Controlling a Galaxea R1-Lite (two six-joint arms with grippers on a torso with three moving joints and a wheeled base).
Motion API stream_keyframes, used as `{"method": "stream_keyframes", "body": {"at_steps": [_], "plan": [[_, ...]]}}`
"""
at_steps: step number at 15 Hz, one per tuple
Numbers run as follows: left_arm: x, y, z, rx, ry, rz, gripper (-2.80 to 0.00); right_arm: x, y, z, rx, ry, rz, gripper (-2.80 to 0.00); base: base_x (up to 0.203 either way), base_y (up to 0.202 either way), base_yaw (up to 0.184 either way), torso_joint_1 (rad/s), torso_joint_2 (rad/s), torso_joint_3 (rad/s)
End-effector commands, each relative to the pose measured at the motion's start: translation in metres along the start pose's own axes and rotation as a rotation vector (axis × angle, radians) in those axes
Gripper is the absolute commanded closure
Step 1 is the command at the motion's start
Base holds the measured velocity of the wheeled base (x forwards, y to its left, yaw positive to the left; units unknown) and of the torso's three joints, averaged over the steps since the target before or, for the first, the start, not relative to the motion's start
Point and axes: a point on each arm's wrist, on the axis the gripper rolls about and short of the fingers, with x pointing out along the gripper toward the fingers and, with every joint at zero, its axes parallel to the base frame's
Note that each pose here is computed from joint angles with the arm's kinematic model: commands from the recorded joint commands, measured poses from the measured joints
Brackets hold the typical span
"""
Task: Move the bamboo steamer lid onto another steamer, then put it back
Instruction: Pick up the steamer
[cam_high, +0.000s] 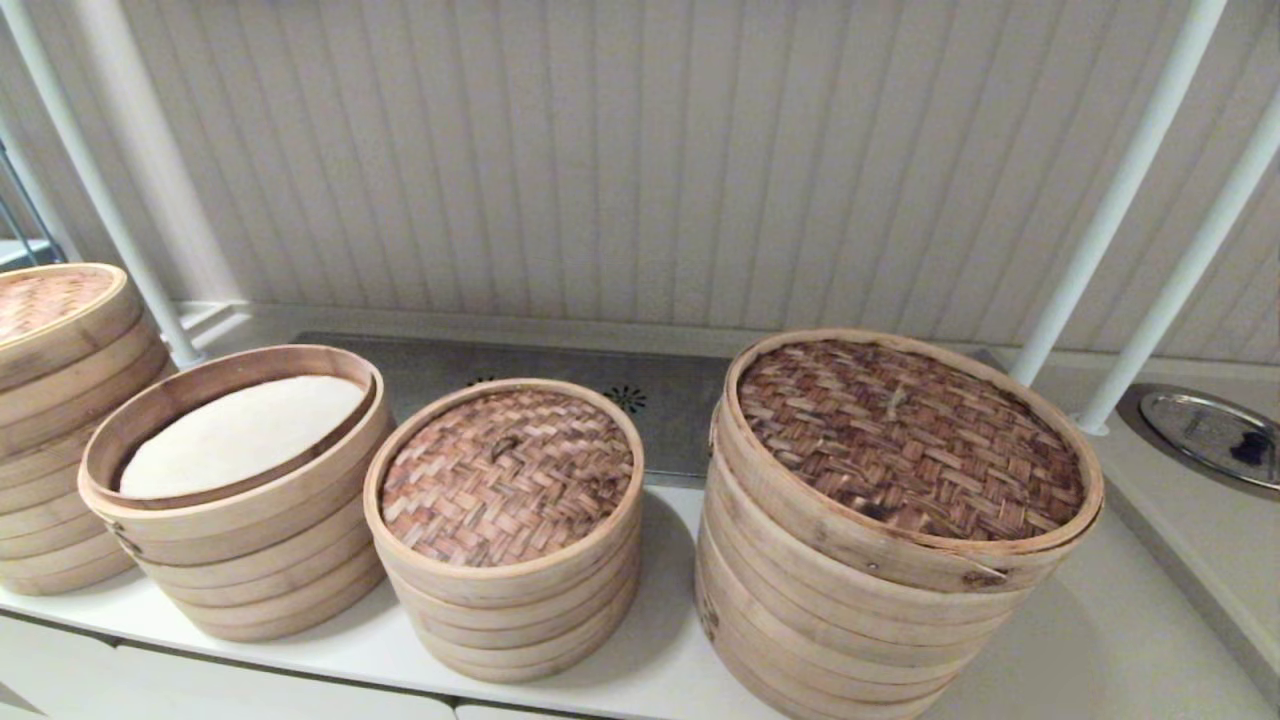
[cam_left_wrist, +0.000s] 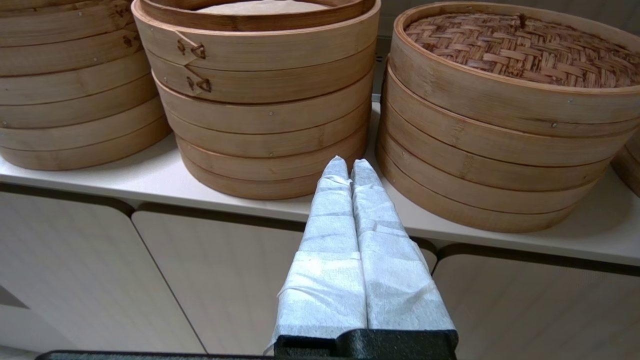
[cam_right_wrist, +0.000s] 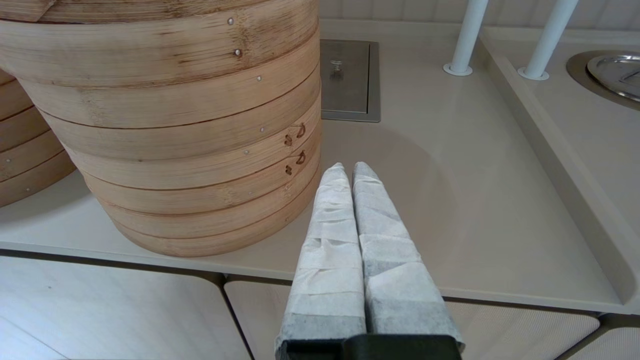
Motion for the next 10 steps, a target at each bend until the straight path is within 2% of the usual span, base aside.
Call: {"method": "stream_keyframes", "body": {"at_steps": [1, 10], "plan": [[0.0002, 0.0000, -0.0001, 0.000, 0.004, 0.000, 0.00, 0.0002, 0.0000, -0.0001, 0.001, 0.002, 0.000, 0.00, 0.000, 0.000, 0.000, 0.000, 0.00, 0.000], [0.0000, 0.0000, -0.0003, 0.003, 0.004, 0.001, 0.00, 0.0002, 0.0000, -0.0001, -0.001, 0.002, 0.000, 0.00, 0.000, 0.000, 0.000, 0.000, 0.00, 0.000]]}}
